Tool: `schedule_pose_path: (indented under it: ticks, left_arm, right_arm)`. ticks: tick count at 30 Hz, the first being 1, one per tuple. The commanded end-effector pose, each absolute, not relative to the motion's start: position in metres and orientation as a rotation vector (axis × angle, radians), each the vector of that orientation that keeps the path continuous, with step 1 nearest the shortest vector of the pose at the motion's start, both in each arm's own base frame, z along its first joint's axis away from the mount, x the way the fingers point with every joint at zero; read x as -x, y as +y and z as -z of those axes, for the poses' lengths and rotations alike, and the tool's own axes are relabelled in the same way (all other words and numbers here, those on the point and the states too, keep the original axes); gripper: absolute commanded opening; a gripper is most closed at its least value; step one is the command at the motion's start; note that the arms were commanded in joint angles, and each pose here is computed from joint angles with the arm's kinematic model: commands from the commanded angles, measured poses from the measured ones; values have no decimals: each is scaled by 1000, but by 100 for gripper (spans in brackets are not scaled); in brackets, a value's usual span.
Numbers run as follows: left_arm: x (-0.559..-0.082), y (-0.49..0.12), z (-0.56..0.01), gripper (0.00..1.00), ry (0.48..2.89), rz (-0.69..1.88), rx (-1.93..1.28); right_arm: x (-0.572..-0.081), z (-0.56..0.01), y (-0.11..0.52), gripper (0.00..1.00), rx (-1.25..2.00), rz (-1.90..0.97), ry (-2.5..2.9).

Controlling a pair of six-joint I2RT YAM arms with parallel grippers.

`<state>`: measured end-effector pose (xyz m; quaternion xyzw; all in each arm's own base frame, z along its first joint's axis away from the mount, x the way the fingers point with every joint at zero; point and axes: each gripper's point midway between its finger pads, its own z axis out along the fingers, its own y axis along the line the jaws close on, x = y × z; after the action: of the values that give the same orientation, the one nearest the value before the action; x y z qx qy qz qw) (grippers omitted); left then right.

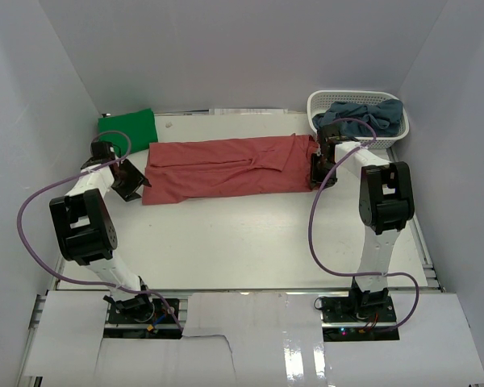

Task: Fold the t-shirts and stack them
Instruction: Fold the other side of the tshirt into a rectangle

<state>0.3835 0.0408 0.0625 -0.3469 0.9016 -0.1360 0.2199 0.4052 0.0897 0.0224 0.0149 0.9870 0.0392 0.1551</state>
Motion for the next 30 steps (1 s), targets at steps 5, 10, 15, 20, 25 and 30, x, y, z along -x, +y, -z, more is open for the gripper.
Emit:
schedule_pose_path:
  ticks: [5, 10, 15, 20, 25, 30]
  left_arm:
    - [-388, 45, -66, 61, 2481, 323, 920]
    - [-386, 44, -60, 60, 2506, 276, 915]
    - [-383, 38, -49, 57, 2540, 256, 913]
    - [-381, 30, -37, 55, 2588, 244, 901]
    - [-367, 34, -34, 57, 2615, 141, 914]
    - [-360, 35, -30, 58, 2633, 114, 933]
  right_arm:
    - [-410, -26, 82, 44, -28, -70, 2795]
    - [-408, -30, 80, 61, -30, -63, 2786]
    - [-410, -34, 77, 60, -43, -59, 2779]
    - [-414, -31, 76, 53, -44, -62, 2786]
    - [-417, -30, 77, 52, -42, -73, 2787]
    - [-417, -29, 78, 52, -40, -81, 2790]
